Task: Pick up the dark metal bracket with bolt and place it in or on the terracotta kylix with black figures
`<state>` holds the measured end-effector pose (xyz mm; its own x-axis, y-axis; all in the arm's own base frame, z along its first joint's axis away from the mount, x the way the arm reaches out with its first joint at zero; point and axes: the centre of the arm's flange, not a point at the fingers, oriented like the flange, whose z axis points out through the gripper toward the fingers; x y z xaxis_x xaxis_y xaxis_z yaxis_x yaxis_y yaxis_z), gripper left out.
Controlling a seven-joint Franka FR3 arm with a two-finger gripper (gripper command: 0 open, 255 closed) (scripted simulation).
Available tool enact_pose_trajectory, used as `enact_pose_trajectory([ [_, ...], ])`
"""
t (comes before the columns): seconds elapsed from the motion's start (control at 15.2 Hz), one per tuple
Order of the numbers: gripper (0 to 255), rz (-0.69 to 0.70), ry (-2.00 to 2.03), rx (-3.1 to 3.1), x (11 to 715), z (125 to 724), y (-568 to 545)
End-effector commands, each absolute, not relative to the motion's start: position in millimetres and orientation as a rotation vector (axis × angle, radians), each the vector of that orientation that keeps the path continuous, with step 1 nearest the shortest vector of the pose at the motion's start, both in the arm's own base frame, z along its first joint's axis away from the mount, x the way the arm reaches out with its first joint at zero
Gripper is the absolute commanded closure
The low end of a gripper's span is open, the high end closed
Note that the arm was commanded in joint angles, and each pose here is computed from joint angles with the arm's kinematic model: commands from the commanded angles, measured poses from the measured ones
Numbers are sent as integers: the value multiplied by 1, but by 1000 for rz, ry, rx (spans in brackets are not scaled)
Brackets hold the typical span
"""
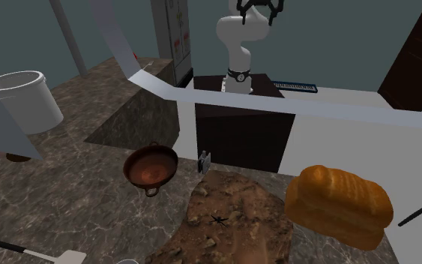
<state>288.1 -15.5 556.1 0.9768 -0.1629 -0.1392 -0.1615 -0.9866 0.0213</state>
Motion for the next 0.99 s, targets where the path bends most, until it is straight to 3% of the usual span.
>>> enact_pose_trajectory([
  [0.0, 0, -221, -255, 3113, 288, 556, -15],
  [0.92, 0, -134, -274, 3113, 353, 405, -89],
])
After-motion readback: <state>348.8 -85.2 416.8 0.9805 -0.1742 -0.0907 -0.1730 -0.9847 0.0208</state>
